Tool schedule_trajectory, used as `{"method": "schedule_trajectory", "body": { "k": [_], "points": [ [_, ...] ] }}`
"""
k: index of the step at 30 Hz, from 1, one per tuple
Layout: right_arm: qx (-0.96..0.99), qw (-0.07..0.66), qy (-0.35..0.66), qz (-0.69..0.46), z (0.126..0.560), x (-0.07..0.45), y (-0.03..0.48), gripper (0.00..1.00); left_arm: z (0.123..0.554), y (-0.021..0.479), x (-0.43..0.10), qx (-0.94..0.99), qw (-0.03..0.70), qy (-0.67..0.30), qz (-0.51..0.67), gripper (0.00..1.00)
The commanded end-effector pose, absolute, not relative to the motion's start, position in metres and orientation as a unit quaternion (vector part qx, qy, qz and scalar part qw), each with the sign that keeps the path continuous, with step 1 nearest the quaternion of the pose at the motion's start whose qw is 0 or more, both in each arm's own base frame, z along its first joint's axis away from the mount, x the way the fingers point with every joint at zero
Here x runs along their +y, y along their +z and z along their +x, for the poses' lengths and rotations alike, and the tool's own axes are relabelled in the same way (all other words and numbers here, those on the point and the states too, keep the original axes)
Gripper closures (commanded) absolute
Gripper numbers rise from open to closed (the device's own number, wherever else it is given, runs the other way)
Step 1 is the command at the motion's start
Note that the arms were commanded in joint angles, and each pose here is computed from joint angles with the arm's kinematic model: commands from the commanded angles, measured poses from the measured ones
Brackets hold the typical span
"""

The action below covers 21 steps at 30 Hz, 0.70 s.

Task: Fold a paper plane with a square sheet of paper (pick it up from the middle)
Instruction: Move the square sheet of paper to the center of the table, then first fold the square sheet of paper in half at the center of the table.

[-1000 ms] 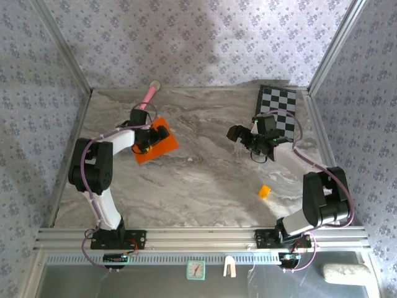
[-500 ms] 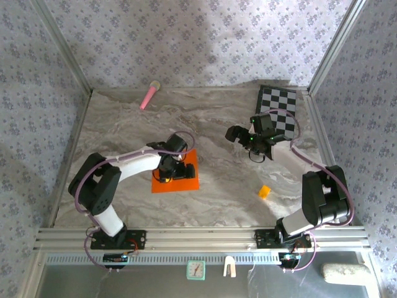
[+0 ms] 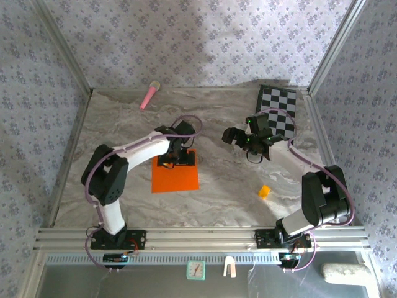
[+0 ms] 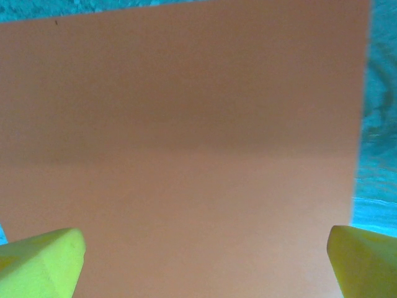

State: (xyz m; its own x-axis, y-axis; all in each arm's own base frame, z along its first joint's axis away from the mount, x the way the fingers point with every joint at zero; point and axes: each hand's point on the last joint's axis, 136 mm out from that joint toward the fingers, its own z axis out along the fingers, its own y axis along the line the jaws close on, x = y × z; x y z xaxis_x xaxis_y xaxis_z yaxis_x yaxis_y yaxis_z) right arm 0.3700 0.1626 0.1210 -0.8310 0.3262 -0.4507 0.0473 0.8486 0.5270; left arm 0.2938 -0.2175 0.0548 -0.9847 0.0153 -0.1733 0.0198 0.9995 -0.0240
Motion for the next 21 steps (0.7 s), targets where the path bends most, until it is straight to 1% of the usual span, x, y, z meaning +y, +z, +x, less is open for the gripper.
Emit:
{"method": "schedule_trajectory", "body": {
  "k": [1,7,21],
  "points": [
    [0.928,0.270,0.240,0.088,0.368,0.162,0.116,0.00,0.292,0.047,-0.199,0.998,0.065,0.013,0.007,0.01],
    [0.931,0.263,0.239,0.082,0.370,0.168,0.112,0.00,0.290,0.030,-0.204,0.999,0.043,-0.009,-0.005,0.01],
    [0.934,0.253,0.239,0.080,0.371,0.175,0.104,0.00,0.278,-0.001,-0.192,0.999,0.010,0.029,-0.012,0.03]
  ]
}}
